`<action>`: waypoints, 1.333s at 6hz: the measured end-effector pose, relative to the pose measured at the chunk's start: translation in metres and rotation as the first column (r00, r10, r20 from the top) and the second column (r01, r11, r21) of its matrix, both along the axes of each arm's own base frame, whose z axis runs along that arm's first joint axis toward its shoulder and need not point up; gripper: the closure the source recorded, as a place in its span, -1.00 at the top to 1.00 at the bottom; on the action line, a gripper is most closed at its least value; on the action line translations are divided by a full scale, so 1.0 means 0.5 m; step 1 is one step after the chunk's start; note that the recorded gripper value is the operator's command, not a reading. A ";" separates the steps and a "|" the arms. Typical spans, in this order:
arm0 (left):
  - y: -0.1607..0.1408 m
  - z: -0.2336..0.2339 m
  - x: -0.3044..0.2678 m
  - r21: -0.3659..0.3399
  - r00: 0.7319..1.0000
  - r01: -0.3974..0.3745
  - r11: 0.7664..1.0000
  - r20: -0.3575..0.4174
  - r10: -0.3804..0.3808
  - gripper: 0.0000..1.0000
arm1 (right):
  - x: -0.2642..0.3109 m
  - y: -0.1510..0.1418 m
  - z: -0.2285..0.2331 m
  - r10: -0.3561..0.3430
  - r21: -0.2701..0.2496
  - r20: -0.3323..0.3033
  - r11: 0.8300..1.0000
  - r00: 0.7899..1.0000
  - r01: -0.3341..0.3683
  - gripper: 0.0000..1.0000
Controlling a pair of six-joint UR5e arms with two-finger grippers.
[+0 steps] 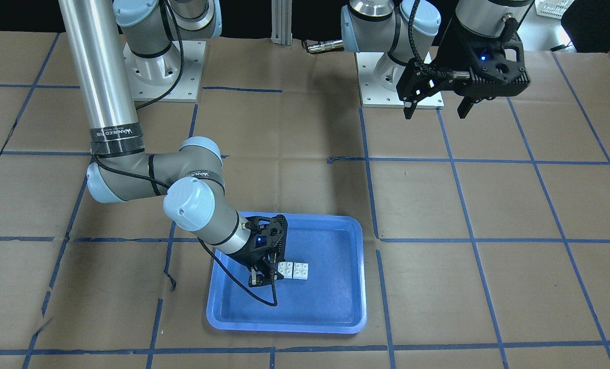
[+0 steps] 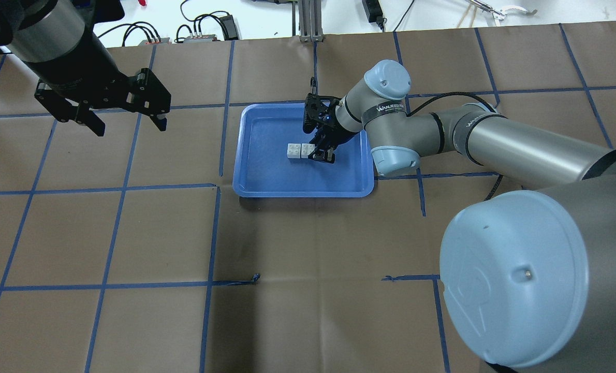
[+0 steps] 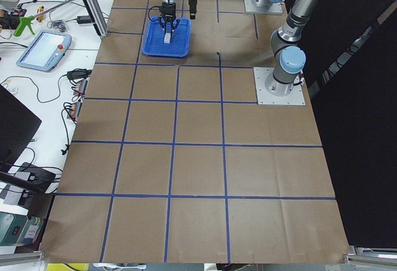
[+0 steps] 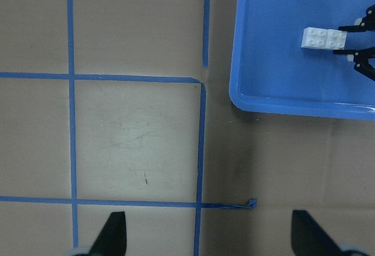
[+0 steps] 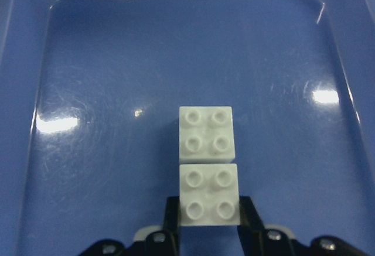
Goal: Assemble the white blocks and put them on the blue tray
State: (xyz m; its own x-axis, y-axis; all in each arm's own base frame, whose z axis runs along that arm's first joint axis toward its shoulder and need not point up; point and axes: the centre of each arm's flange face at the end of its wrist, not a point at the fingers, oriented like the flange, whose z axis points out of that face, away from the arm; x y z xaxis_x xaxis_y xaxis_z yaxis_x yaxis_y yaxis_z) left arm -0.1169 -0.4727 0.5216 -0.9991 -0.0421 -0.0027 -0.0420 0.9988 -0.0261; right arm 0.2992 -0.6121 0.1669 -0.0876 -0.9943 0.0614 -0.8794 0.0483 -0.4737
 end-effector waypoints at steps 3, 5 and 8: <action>0.003 0.005 0.005 -0.009 1.000 -0.008 1.000 0.006 0.008 0.99 | 0.001 0.000 0.002 -0.001 0.000 0.006 1.000 1.000 0.001 -0.25; 0.003 0.006 0.005 -0.011 1.000 -0.005 1.000 0.008 0.005 0.99 | 0.001 0.000 0.001 0.000 0.001 0.007 1.000 1.000 0.000 -0.13; 0.005 0.009 0.004 -0.016 1.000 0.001 1.000 0.009 0.000 0.99 | 0.002 0.000 0.001 0.000 0.003 0.010 1.000 1.000 0.000 0.02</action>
State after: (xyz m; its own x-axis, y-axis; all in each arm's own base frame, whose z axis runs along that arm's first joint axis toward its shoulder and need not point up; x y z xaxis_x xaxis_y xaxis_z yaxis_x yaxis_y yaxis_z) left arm -0.1148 -0.4702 0.5262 -0.9991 -0.0416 -0.0106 -0.0412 0.9982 -0.0427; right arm 0.3001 -0.6121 0.1674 -0.0884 -0.9944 0.0578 -0.8747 0.0498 -0.4821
